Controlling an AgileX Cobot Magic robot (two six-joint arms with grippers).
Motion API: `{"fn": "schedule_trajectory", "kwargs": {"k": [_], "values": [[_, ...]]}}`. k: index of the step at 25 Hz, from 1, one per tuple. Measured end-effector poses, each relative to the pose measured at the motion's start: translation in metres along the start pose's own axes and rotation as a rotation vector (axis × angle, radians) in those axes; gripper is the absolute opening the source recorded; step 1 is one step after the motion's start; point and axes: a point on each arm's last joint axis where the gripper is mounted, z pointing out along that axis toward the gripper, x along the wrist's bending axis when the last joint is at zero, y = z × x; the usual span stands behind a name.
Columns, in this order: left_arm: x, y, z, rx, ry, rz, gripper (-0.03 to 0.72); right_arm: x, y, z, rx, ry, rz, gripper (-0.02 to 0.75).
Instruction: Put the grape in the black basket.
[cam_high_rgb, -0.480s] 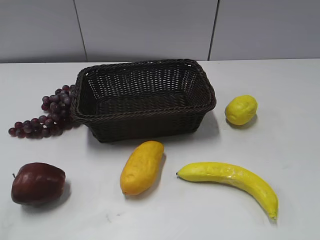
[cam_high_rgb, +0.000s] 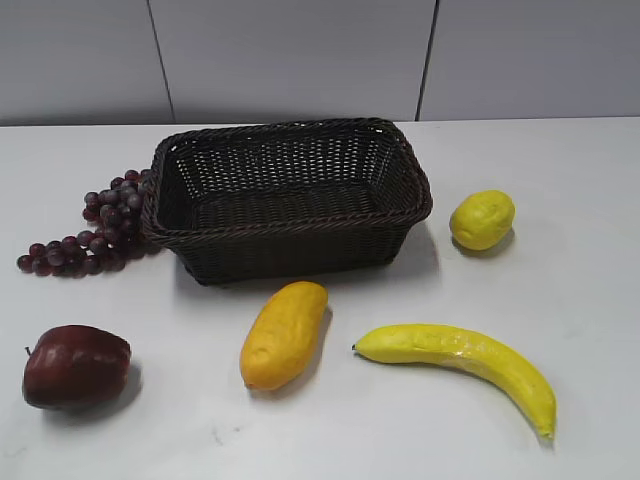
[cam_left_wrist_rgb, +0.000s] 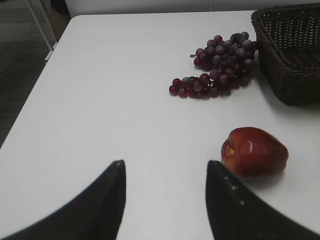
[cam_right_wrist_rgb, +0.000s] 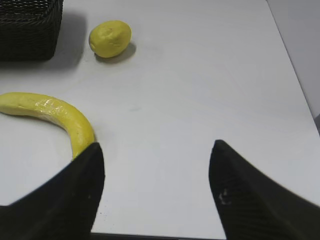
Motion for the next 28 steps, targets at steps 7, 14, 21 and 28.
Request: {"fn": "schedule_trajectory", "kwargs": {"k": [7, 14, 21, 28], "values": [[0.000, 0.001, 0.000, -0.006, 0.001, 0.000, 0.481, 0.000, 0.000, 0.000, 0.000, 0.000, 0.000, 0.500], [0.001, 0.017, 0.014, 0.053, -0.041, -0.022, 0.481, 0.000, 0.000, 0.000, 0.000, 0.000, 0.000, 0.500], [0.008, 0.049, 0.054, 0.100, -0.076, 0.031, 0.481, 0.000, 0.000, 0.000, 0.000, 0.000, 0.000, 0.500], [0.013, 0.067, 0.103, 0.219, -0.137, 0.077, 0.481, 0.000, 0.000, 0.000, 0.000, 0.000, 0.000, 0.500]]}}
